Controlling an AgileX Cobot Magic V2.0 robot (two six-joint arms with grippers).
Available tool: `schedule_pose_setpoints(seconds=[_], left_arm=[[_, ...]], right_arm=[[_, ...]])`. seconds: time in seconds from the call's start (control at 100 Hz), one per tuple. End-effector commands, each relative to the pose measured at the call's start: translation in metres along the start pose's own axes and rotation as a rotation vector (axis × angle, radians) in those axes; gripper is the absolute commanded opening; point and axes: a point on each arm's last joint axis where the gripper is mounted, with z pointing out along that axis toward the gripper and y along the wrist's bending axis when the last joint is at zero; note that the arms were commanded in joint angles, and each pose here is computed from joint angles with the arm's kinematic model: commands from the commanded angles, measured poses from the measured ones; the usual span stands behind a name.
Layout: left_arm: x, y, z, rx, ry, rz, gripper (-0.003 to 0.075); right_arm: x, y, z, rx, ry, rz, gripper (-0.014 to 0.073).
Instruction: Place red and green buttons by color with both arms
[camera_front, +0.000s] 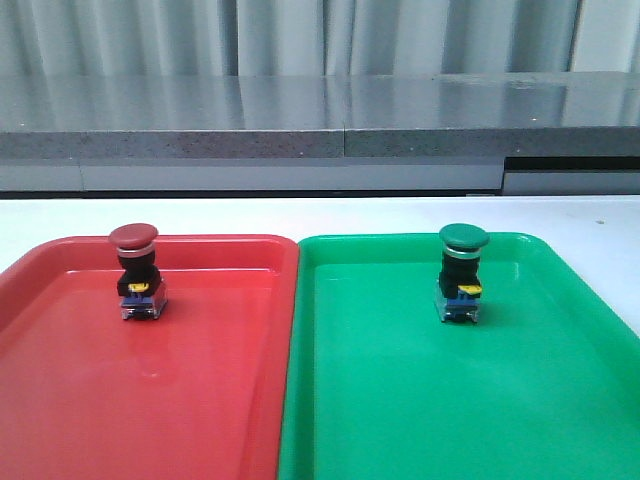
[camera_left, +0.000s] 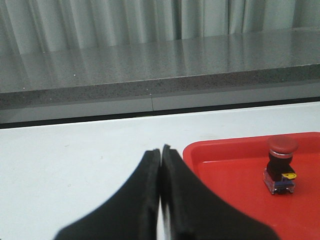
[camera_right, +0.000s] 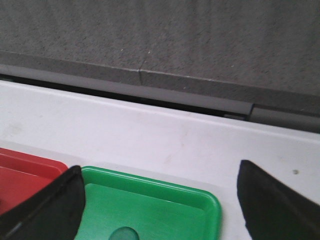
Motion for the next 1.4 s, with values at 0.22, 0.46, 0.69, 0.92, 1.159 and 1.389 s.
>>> schedule_pose_setpoints(seconds=[0.22, 0.46, 0.69, 0.92, 1.159, 1.389], left_arm=[[-0.001, -0.001, -0.002, 0.005, -0.091, -0.010, -0.0019], [-0.001, -0.001, -0.002, 0.005, -0.091, -0.010, -0.0019], [-0.001, -0.001, -0.002, 0.005, -0.091, -0.010, -0.0019], [-0.001, -0.001, -0.002, 0.005, -0.091, -0.010, -0.0019], [-0.001, -0.001, -0.002, 0.005, -0.091, -0.010, -0.0019], [-0.001, -0.001, -0.002, 0.005, -0.091, -0.010, -0.0019]], right_arm=[[0.020, -0.007, -0.084, 0.047, -0.191, -0.068, 0.0614], [0.087, -0.010, -0.117, 0.046, -0.220, -0.070, 0.0614], [0.123, -0.011, -0.139, 0.042, -0.297, -0.073, 0.0614], [0.127, -0.011, -0.143, 0.041, -0.318, -0.074, 0.0479], [0.127, -0.011, -0.143, 0.041, -0.318, -0.074, -0.0077], [0.127, -0.011, -0.143, 0.041, -0.317, -0.074, -0.0067]])
